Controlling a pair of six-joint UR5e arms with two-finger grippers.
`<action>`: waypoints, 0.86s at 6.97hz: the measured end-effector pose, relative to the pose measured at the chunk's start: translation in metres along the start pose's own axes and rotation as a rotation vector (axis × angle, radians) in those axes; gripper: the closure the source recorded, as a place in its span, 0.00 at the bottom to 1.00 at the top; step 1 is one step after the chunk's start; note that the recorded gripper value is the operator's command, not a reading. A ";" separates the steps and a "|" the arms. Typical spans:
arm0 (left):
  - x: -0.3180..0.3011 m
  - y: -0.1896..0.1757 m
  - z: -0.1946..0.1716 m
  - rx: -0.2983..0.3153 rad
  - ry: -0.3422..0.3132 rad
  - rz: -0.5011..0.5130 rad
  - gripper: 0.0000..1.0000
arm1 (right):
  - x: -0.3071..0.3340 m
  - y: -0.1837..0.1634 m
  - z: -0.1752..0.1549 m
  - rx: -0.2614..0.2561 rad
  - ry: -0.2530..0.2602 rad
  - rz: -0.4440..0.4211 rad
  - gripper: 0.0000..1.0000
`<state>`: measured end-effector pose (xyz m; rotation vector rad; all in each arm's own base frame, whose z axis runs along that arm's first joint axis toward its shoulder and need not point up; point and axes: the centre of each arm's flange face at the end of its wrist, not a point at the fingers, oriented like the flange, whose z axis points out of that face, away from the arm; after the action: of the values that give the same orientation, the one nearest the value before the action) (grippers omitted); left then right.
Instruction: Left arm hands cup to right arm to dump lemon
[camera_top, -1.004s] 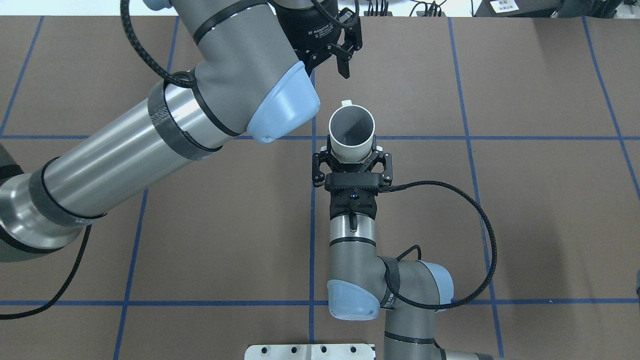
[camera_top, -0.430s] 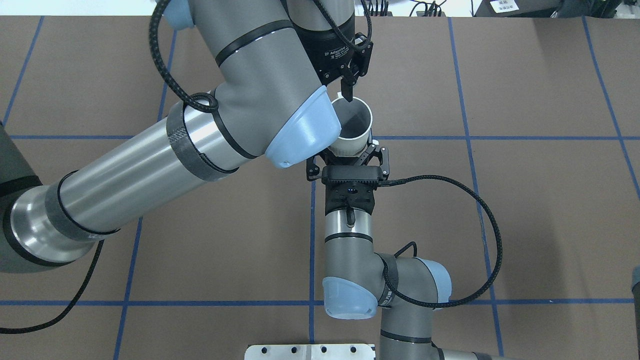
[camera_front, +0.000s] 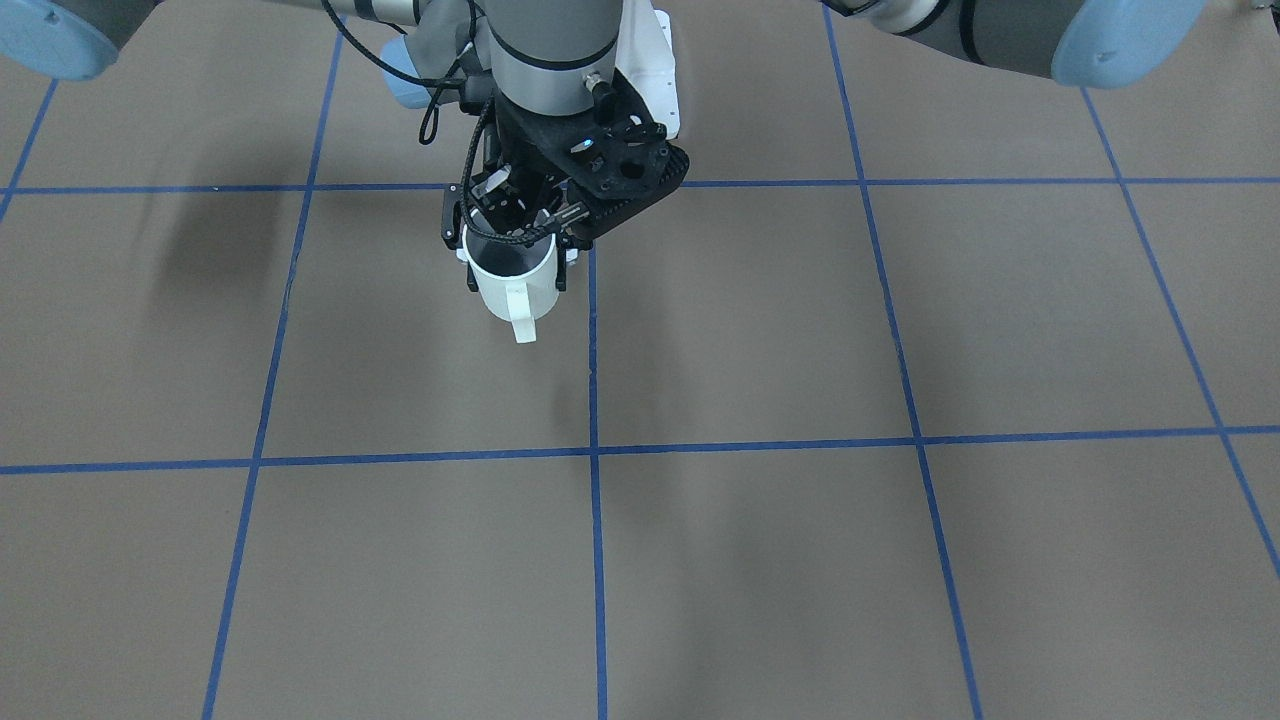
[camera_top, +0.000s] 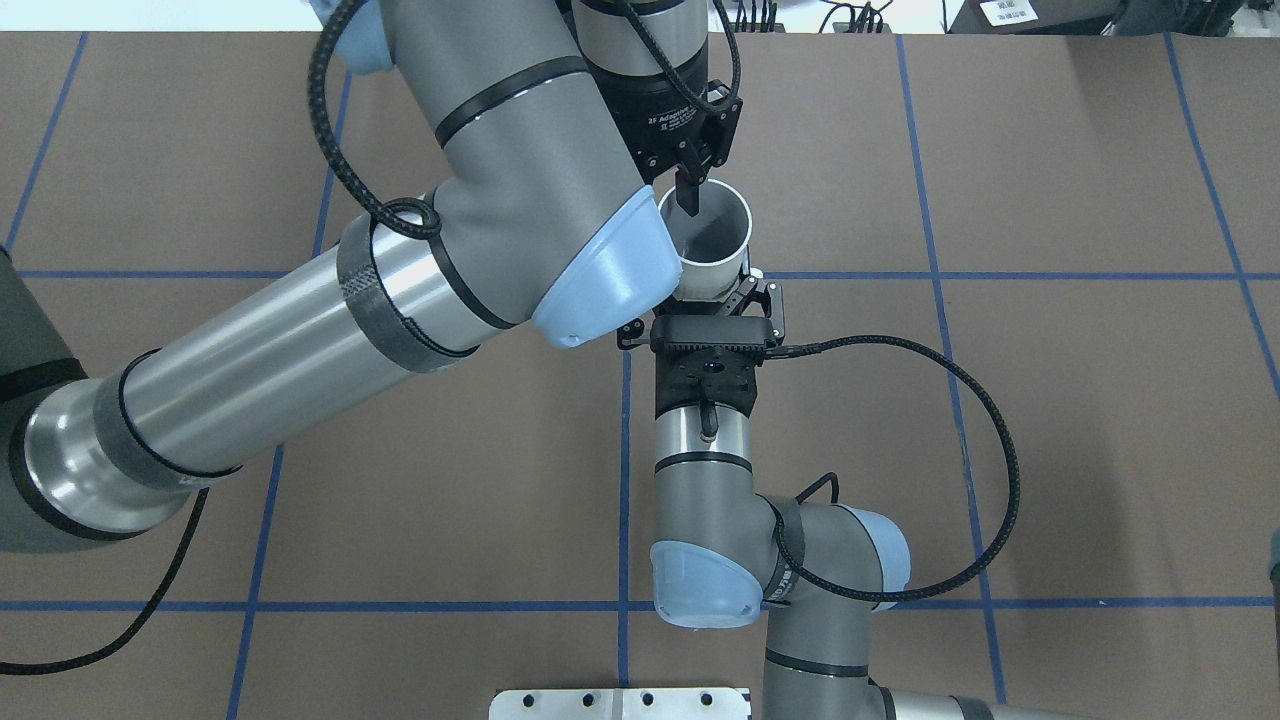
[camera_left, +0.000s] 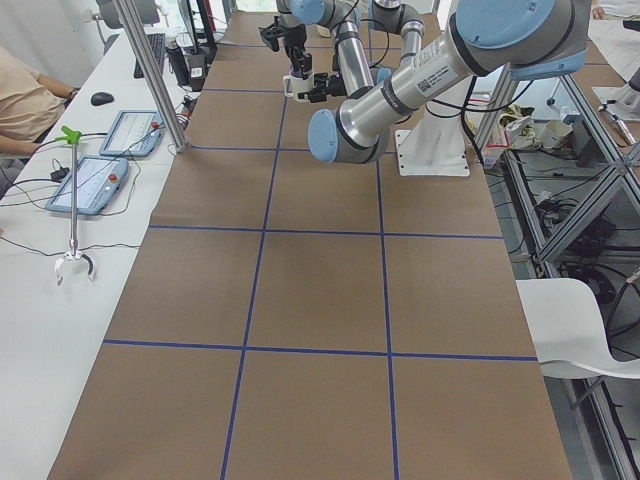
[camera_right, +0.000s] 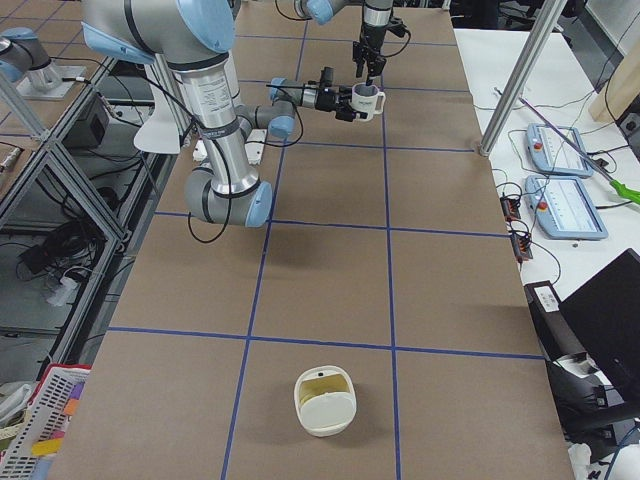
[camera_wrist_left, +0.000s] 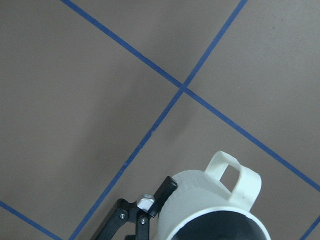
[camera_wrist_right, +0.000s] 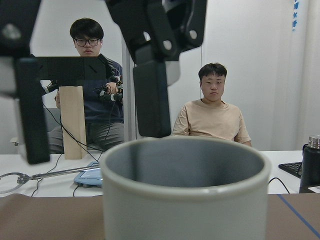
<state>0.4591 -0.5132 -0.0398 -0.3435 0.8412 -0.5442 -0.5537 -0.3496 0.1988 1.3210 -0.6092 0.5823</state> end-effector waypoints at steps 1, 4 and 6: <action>0.001 0.004 0.002 -0.002 -0.002 0.006 0.39 | 0.001 0.000 0.001 -0.002 0.001 0.000 0.82; 0.002 0.016 0.010 0.010 -0.008 0.022 0.47 | 0.003 -0.001 0.003 -0.002 0.002 0.001 0.81; 0.002 0.017 0.011 0.012 -0.009 0.022 0.47 | 0.005 -0.002 0.003 -0.001 0.002 0.006 0.81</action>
<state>0.4741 -0.4999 -0.0418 -0.3252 0.8316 -0.5268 -0.5489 -0.3525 0.2015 1.3179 -0.6125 0.5880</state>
